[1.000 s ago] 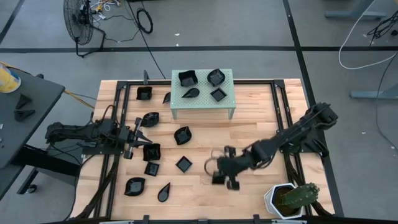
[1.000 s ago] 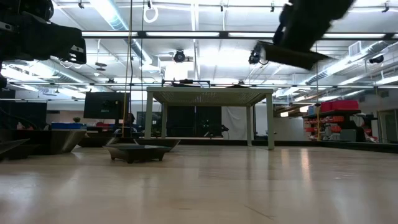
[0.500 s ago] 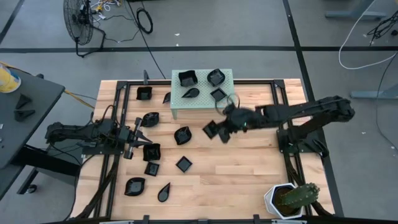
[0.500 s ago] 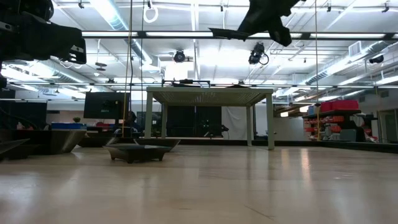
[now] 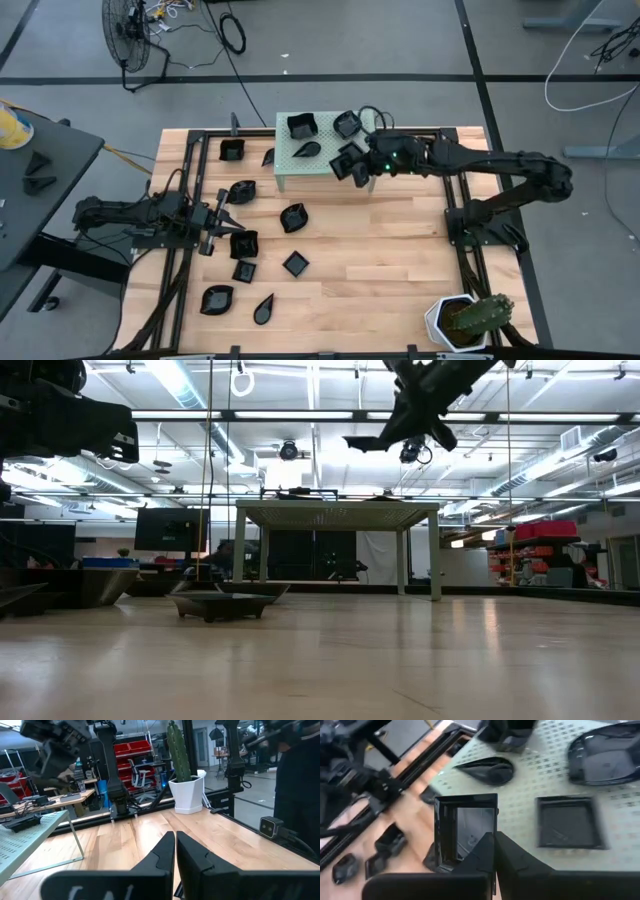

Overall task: Pick & Place Mini shaped plates
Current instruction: Stack the square plate on top of the square plate on the shelf

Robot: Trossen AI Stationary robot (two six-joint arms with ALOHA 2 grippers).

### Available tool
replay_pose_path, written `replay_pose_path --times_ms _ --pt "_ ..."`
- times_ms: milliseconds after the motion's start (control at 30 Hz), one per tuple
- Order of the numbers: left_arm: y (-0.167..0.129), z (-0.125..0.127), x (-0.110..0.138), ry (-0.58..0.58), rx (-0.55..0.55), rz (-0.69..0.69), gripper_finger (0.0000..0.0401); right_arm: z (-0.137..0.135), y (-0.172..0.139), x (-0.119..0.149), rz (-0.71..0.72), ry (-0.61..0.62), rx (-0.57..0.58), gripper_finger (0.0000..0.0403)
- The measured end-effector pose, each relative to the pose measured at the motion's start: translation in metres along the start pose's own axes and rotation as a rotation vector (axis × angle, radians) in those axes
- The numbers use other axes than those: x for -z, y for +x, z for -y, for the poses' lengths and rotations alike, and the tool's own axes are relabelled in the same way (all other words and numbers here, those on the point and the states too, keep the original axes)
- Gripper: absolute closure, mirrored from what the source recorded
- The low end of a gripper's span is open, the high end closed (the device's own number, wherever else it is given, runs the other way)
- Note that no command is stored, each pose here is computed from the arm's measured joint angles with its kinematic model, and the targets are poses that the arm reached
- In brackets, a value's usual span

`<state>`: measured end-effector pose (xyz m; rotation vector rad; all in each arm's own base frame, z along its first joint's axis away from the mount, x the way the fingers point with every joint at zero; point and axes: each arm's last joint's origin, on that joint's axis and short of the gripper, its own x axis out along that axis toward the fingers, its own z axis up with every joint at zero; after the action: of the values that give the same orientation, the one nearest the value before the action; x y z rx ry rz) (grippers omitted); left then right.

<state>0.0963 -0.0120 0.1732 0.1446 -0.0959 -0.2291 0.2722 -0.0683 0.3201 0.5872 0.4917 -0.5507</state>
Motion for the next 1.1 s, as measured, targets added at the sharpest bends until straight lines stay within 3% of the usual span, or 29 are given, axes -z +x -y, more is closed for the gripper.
replay_pose_path --times_ms 167,567,833,1100 --pt "0.0 0.0 0.0 0.0 0.0 0.0 0.0378 0.026 0.003 -0.016 0.009 0.032 0.03 0.0394" --pt "0.0 0.0 0.0 0.0 0.0 0.0 0.0378 0.078 0.019 -0.036 -0.082 0.145 -0.025 0.0394" --pt "0.0 0.0 0.0 0.0 0.0 0.0 0.0378 0.094 0.039 -0.034 -0.168 0.053 -0.076 0.0394" --pt "0.0 0.0 0.0 0.0 0.0 0.0 0.0378 0.113 0.038 -0.039 -0.178 0.034 -0.116 0.0394"
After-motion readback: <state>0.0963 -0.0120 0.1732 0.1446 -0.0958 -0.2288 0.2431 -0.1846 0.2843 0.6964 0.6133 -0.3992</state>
